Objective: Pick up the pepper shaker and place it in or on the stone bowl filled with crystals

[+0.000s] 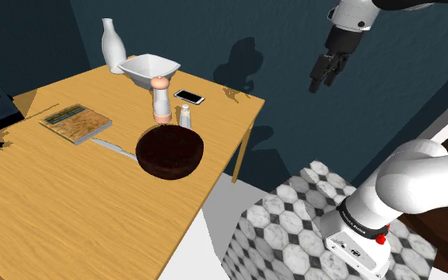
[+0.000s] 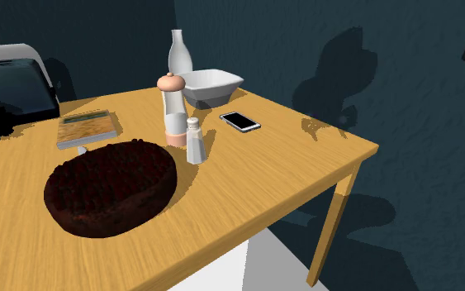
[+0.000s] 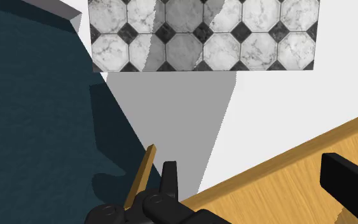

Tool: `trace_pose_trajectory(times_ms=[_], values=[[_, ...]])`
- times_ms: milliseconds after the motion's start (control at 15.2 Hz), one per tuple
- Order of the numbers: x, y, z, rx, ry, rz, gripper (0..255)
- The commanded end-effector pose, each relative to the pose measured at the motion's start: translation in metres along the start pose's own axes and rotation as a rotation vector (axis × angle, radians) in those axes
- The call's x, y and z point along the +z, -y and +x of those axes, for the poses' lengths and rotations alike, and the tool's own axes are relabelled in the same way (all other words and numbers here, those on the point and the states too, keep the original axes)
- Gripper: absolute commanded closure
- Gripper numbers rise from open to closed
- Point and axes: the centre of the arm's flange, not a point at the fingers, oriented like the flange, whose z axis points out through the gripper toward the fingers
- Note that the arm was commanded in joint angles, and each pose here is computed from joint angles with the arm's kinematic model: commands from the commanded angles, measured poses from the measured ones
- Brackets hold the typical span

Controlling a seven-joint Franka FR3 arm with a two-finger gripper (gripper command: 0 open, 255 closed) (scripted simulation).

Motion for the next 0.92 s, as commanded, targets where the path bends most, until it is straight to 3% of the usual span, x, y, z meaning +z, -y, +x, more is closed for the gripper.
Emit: trace_pose_trajectory(times_ms=[0,858], values=[[0.000,0.000,0.000,0.000,0.000,0.000,0],[0.062,0.101,0.118,-0.008,-0.064,-0.030,0]])
